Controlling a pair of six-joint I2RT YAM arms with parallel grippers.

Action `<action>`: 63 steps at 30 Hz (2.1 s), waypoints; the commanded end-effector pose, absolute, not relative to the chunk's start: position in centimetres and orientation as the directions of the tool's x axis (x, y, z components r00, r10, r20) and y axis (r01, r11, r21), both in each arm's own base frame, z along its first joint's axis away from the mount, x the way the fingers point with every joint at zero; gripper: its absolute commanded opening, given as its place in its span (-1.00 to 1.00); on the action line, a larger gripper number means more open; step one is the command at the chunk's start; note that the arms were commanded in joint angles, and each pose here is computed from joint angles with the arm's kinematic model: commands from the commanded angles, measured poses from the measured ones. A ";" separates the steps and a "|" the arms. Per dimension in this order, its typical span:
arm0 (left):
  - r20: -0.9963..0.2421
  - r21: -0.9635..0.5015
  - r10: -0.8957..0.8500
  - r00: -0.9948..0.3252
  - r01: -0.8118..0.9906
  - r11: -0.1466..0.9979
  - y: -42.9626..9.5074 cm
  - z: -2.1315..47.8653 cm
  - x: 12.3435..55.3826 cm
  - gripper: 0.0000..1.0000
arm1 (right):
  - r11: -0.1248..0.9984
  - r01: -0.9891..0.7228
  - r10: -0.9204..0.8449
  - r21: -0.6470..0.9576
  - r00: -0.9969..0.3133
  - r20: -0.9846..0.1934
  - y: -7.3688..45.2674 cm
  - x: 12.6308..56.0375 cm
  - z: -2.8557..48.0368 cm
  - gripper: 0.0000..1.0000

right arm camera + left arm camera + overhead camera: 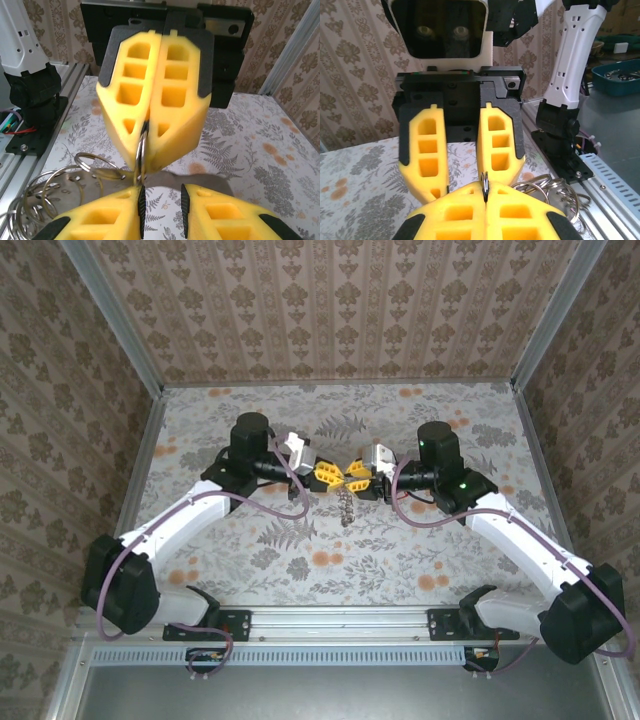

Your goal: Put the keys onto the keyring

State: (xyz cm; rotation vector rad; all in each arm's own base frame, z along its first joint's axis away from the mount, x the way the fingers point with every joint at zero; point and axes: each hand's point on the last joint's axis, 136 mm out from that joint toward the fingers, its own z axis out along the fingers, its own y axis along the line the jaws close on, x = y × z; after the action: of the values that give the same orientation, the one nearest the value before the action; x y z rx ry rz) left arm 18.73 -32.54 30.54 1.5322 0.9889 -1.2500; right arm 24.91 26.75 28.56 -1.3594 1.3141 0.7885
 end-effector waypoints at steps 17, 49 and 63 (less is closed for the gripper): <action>-0.976 0.200 0.036 0.215 0.950 -0.239 -33.3 31.4 19.5 -1.00 | 0.111 -0.964 -0.233 -0.240 0.210 -0.950 26.6 23.5 29.7 -0.56; -0.973 0.199 0.066 0.220 0.949 -0.243 -33.6 30.2 18.9 -1.00 | 0.158 -0.955 -0.248 -0.249 0.206 -0.947 26.6 24.6 29.9 -0.68; -0.944 0.068 0.315 0.101 0.991 -0.114 -33.0 27.1 21.2 -0.67 | 0.218 -0.932 -0.490 -0.290 0.153 -0.858 26.2 26.4 27.3 -1.00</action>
State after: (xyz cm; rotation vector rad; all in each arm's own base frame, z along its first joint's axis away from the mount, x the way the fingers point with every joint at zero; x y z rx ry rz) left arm 20.50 -33.26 29.00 1.5448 1.1858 -1.0985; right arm 25.82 26.40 27.48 -1.3681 1.4483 0.6718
